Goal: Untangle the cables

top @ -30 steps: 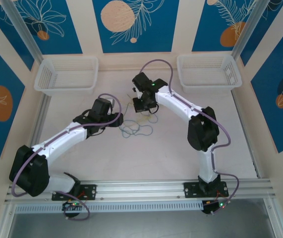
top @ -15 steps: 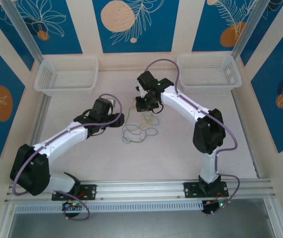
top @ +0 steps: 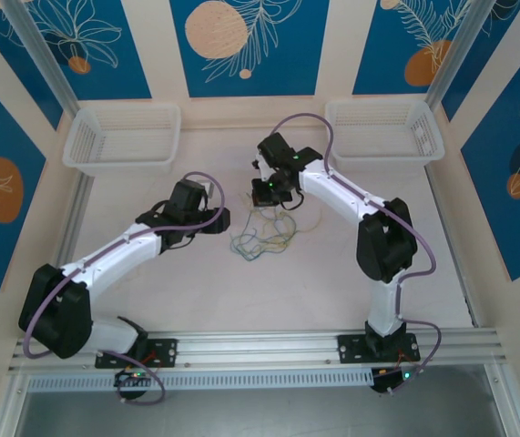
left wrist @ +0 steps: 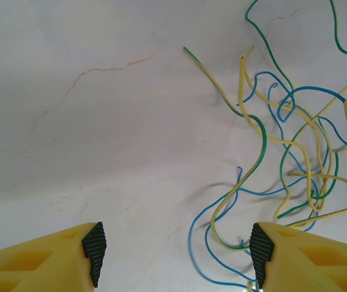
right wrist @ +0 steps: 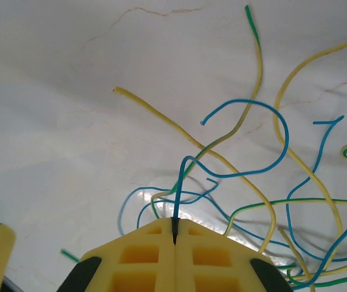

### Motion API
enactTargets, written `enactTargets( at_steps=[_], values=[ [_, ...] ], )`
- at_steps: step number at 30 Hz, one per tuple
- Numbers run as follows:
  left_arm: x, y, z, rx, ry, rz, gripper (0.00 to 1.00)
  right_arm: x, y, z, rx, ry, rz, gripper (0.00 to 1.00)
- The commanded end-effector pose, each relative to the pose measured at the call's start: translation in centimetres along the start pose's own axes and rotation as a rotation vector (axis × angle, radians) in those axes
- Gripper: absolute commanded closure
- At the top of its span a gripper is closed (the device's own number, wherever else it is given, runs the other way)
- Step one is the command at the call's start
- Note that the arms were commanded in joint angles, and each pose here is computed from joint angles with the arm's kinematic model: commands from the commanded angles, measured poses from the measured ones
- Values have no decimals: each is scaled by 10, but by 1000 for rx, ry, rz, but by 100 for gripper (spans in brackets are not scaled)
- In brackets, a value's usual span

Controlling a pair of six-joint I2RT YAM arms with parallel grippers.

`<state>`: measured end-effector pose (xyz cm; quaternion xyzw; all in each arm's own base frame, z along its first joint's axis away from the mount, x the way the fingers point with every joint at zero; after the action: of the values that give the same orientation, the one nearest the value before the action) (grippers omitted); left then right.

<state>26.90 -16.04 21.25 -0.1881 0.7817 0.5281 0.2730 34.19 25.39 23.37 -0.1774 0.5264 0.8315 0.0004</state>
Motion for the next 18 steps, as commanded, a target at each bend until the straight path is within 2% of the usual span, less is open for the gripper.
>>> enactTargets(
  at_steps=[1,7,12,15,18],
  values=[
    [-4,-5,-5,67,-14,4,31,0,39,14,-84,23,-72,100],
    [-6,-8,-14,111,-49,12,27,-1,93,31,-157,44,-176,100],
    [-13,-2,-44,258,-185,-45,25,1,144,53,-296,86,-254,100],
    [-17,4,-68,348,-284,-127,20,2,160,63,-377,99,-281,100],
    [-22,4,-86,432,-330,-186,19,0,155,66,-417,80,-262,100]
  ],
)
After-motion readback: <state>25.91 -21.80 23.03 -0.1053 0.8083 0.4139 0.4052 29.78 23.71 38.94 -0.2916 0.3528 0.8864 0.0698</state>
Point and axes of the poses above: each hand's point on the last joint's axis, 136 mm out from that joint toward the fingers, its own y axis back along the fingers, its own z axis along the line the jaws close on, x = y × z, the point moved 10 cm from there along y, back along the fingers, and after that the axes turned 1 degree about -y, right-handed, at the moved point
